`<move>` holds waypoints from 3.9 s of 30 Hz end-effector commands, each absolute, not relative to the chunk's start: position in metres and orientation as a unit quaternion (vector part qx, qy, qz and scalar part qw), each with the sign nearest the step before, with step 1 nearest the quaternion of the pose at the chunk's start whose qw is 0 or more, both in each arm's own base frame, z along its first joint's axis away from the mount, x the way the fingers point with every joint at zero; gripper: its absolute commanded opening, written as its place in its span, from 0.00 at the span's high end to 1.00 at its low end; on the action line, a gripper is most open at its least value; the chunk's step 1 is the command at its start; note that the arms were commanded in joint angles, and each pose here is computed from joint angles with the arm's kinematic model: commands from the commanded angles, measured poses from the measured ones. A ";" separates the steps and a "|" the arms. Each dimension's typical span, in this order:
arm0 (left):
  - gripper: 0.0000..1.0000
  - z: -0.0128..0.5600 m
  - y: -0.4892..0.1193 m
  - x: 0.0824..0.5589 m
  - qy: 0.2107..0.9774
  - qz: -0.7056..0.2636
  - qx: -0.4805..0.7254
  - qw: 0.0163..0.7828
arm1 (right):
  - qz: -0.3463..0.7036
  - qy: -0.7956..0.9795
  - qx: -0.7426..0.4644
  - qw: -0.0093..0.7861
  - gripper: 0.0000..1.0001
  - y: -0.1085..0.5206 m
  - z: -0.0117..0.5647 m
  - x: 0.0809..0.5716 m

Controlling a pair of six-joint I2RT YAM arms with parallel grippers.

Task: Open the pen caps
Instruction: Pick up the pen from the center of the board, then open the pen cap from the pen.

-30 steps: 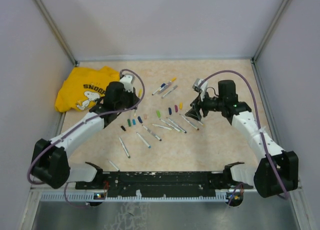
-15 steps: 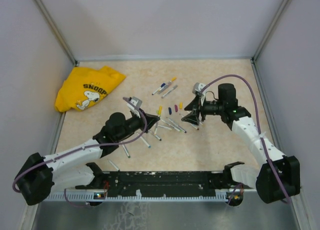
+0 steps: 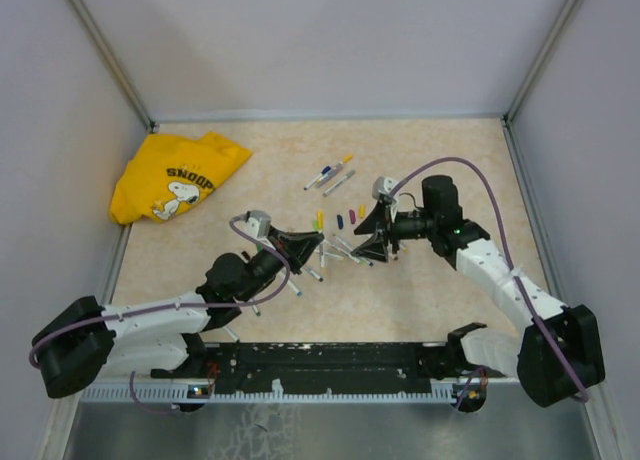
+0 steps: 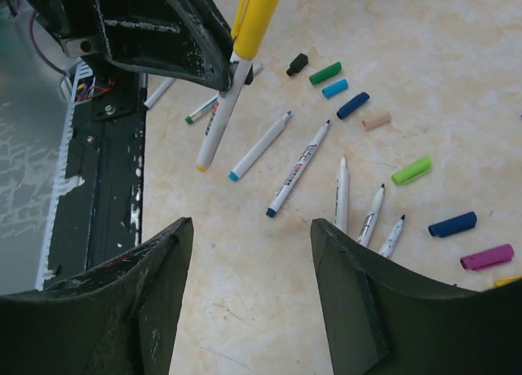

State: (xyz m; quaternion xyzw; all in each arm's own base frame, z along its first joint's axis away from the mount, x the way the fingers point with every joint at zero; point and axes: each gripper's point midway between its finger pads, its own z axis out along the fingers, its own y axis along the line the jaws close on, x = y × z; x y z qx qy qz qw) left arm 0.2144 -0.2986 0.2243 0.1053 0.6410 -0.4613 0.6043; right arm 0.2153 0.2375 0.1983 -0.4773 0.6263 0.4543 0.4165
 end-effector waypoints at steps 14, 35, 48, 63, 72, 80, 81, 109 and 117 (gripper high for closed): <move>1.00 0.261 -0.307 0.224 0.569 -0.500 0.015 0.653 | 0.510 0.581 -0.448 0.449 0.40 0.260 0.219 0.207; 1.00 0.274 -0.339 0.212 0.522 -0.531 0.026 0.666 | 0.502 0.612 -0.422 0.442 0.54 0.277 0.206 0.213; 0.34 0.270 -0.312 0.211 0.534 -0.512 0.004 0.673 | 0.475 0.618 -0.443 0.442 1.00 0.273 0.210 0.217; 0.34 0.254 -0.337 0.242 0.680 -0.412 -0.001 0.607 | 0.462 0.619 -0.456 0.442 1.00 0.272 0.211 0.219; 0.64 0.257 -0.341 0.245 0.684 -0.406 0.005 0.606 | 0.461 0.620 -0.457 0.441 1.00 0.271 0.210 0.219; 0.77 0.269 -0.335 0.254 0.676 -0.394 0.005 0.623 | 0.451 0.622 -0.463 0.442 1.00 0.270 0.206 0.220; 0.81 0.271 -0.334 0.255 0.675 -0.392 0.004 0.625 | 0.451 0.621 -0.465 0.442 1.00 0.270 0.206 0.220; 1.00 0.331 -0.214 0.297 0.570 -0.338 -0.120 0.739 | 0.438 0.632 -0.495 0.404 1.00 0.280 0.189 0.213; 1.00 0.334 -0.204 0.298 0.562 -0.333 -0.131 0.746 | 0.443 0.638 -0.494 0.391 1.00 0.281 0.187 0.212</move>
